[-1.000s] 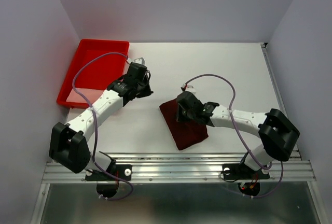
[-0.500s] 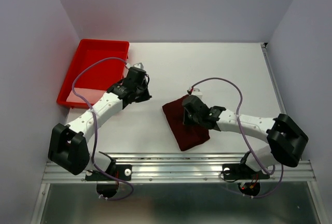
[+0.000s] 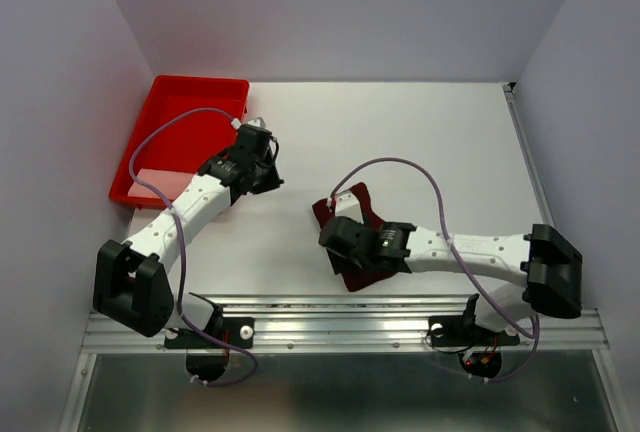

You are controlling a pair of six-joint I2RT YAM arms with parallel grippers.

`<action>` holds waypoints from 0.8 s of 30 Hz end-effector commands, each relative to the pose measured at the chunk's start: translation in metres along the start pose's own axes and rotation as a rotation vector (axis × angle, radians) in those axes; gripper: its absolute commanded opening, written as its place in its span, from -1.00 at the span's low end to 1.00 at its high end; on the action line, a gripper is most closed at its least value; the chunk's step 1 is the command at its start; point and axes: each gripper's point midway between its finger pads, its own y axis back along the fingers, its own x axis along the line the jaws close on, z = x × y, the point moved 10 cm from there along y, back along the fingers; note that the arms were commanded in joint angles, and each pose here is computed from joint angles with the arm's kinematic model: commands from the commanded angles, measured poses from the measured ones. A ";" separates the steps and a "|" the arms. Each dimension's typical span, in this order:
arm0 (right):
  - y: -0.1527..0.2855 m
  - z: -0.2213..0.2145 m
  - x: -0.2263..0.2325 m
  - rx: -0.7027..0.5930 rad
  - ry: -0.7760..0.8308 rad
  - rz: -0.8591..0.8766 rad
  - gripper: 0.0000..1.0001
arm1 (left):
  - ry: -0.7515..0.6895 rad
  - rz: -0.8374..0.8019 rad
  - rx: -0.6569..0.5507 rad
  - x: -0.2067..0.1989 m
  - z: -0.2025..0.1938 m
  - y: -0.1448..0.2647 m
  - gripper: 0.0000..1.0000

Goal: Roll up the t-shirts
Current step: Roll the T-shirt to the center of the board.

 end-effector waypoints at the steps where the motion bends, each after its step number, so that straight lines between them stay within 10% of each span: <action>1: 0.002 -0.011 0.010 -0.020 0.127 -0.175 0.32 | -0.007 -0.001 -0.032 0.000 0.009 0.009 -0.85; 15: -0.054 -0.053 0.026 0.013 0.378 -0.445 0.32 | 0.015 0.041 -0.012 0.020 0.000 0.004 -0.83; 24: -0.041 -0.041 0.023 -0.070 0.220 -0.295 -0.84 | 0.017 0.010 0.000 0.021 -0.004 0.001 -0.53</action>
